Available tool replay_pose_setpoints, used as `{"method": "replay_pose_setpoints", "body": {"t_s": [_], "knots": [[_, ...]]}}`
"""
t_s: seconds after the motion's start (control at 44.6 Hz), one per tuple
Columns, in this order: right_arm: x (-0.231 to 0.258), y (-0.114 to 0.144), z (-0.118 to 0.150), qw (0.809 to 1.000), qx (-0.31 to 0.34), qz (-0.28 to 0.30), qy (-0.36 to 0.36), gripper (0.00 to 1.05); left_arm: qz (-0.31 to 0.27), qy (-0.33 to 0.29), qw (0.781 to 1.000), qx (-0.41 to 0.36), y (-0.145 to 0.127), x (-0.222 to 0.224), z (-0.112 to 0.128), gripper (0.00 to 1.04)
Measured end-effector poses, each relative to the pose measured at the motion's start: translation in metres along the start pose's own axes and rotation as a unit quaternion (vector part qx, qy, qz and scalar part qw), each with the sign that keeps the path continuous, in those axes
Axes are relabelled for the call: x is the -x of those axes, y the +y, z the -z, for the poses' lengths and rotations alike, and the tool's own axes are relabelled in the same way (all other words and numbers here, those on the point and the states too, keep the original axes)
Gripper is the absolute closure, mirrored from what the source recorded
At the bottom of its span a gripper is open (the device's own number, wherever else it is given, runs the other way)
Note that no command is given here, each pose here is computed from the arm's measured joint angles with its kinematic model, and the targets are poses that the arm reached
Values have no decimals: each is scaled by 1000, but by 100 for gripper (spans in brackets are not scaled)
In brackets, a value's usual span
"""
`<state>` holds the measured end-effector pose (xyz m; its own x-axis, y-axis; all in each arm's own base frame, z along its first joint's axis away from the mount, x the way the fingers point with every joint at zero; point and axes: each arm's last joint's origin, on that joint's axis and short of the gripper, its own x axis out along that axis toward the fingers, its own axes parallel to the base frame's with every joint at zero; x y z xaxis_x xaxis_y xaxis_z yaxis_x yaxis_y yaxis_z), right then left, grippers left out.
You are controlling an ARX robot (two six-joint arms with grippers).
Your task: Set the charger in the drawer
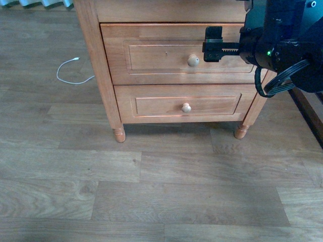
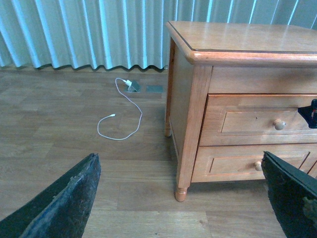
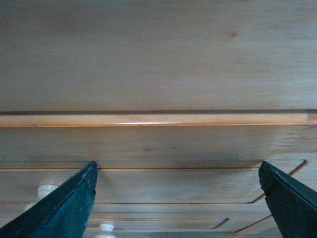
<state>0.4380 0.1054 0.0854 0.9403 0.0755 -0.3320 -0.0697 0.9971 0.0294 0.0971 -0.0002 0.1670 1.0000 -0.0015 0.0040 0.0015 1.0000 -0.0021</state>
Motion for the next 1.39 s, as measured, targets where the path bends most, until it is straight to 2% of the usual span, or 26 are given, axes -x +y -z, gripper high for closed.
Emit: {"method": "replay_pose_setpoints", "body": {"t_s": [0.919,1.232,1.389], "knots": [[-7,1,1,1000,7,7,-6,8,0,0,1000,0,0,0,0,6],[39,-10,-18,999,5,-21,-30,8,0,0,1000,0,0,0,0,6],[80,-14,-26,998,12,-50,-34,8,0,0,1000,0,0,0,0,6]]}}
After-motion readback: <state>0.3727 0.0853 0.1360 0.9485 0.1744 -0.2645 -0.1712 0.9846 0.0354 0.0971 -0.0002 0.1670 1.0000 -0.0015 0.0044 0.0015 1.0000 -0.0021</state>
